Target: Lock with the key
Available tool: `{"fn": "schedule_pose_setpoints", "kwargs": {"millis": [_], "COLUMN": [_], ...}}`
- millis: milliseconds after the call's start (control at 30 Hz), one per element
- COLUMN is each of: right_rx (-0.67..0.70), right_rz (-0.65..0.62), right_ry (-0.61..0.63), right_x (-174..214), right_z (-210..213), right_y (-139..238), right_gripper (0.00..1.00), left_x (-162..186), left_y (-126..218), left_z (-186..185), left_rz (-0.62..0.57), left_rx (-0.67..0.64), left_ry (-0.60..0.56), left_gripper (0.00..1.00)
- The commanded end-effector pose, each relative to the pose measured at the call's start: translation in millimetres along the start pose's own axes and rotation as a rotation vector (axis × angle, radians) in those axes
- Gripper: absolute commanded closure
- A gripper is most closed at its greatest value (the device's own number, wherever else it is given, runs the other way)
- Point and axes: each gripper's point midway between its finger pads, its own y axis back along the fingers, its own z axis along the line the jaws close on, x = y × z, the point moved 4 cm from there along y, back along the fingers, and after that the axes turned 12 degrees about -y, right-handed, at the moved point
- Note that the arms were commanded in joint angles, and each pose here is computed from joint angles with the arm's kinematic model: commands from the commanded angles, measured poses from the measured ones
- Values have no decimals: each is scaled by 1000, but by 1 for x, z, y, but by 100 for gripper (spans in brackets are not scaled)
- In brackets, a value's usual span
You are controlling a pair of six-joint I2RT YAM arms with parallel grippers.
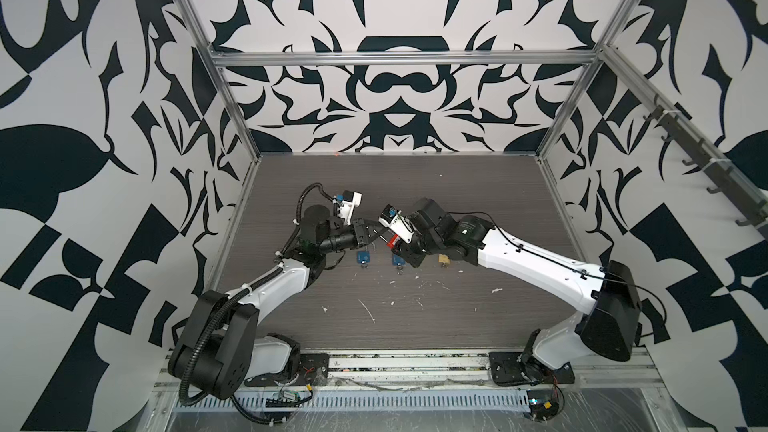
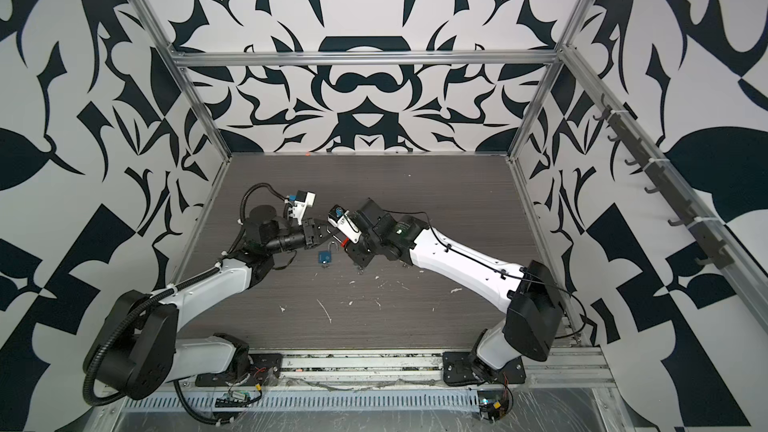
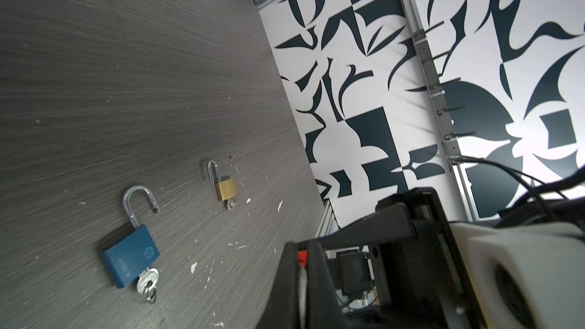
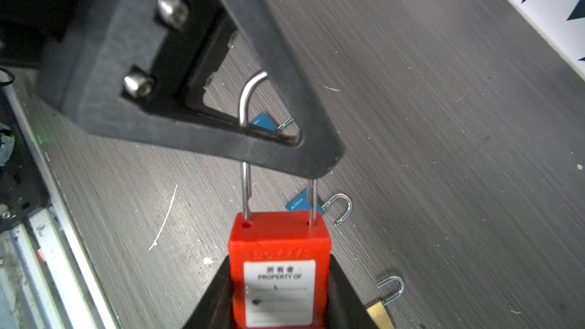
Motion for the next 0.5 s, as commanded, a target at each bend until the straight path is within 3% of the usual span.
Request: {"fn": "schedule_pose_setpoints", "kwargs": {"millis": [0,133,267,367,467], "right_rx": [7,-211,-389,-495,-529], "right_rz": [-233,-342,-393,-404,-386], "right_ry": [-98,-303,-511,-595,-568], "right_x": [-42,-49,-46,-42,-35], "right_z": [-6,-22,-48,-56,-53], "right_y": [35,61,74,72,65], "right_gripper": [48,31,30,30,23], "left_x": [-7,-12,-15,-17,-21], "left_y": [13,32,47,52,53], "left_z": [-3,1,3,1,-5], "left_rz": [-131,-322,-454,-494,-503], "left_rx": [-45,-80,-79,-73,-48], "left_ry": [31,80,122,140,157], "left_gripper": [100,100,100,100,100]}}
